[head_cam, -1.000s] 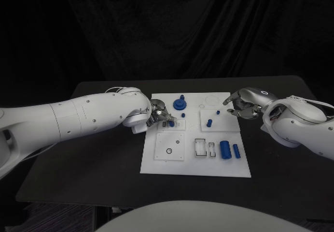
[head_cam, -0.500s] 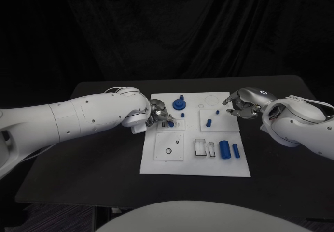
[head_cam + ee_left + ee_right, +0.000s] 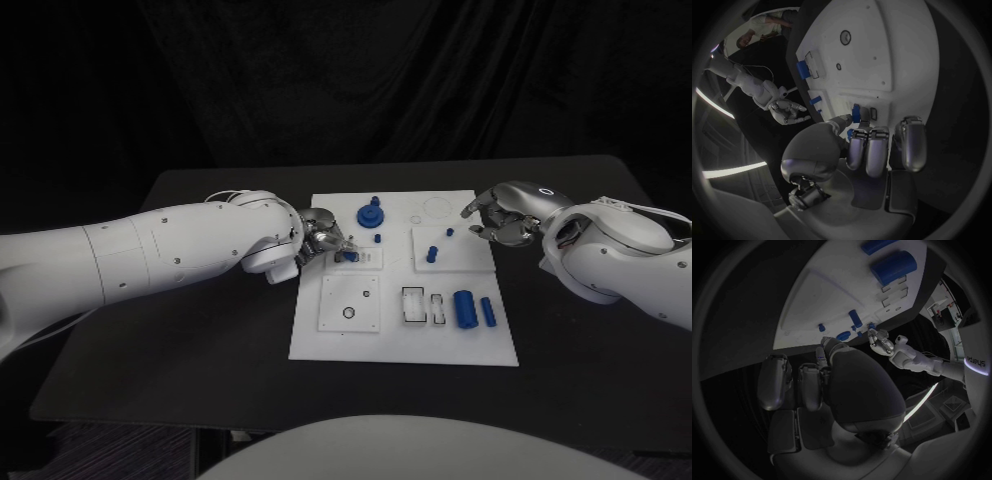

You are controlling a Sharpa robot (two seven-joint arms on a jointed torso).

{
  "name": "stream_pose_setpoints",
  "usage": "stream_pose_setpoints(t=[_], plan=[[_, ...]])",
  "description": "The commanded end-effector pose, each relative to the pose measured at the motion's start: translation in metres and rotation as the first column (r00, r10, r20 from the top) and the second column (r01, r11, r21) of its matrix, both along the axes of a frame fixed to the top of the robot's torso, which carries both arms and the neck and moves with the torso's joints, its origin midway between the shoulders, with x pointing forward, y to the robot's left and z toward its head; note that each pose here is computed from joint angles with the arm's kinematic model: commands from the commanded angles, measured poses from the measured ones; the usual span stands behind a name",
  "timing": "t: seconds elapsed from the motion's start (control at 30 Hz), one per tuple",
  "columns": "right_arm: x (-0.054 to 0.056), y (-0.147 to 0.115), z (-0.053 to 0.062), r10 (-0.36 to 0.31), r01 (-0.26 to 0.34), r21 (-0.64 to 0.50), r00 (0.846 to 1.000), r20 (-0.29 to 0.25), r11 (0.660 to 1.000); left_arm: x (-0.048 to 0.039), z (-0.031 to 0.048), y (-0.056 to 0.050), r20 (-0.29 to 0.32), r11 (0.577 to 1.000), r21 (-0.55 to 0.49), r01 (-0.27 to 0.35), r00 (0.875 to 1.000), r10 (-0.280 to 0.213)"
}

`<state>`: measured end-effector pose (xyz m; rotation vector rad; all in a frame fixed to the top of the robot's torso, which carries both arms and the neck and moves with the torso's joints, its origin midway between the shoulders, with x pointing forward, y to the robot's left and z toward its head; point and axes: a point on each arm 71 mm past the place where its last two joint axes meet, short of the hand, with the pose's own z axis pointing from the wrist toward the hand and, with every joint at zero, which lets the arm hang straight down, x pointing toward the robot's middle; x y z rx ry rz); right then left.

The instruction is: Assemble the parts on the task board

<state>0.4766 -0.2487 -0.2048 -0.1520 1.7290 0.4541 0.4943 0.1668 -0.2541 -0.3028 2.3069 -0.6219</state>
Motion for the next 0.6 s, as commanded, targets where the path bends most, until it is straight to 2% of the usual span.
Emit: stream_pose_setpoints(t=[0.03, 0.3, 0.6], plan=[[-0.0004, -0.0021, -0.0019, -0.017, 0.017, -0.009, 1.000, -0.010, 1.000, 0.0008, 0.0049, -0.0005, 0.073, 0.998, -0.056, -0.019, 0.997, 0.023], [-0.0006, -0.0028, -0.0022, -0.018, 0.018, -0.010, 1.000, -0.011, 1.000, -0.0010, 0.0071, 0.0047, 0.096, 0.997, -0.071, -0.039, 0.994, 0.046], [-0.0007, -0.0028, -0.0024, -0.019, 0.019, -0.010, 1.000, -0.012, 1.000, -0.0021, 0.0044, 0.0039, 0.073, 0.998, -0.050, -0.043, 0.996, 0.047]])
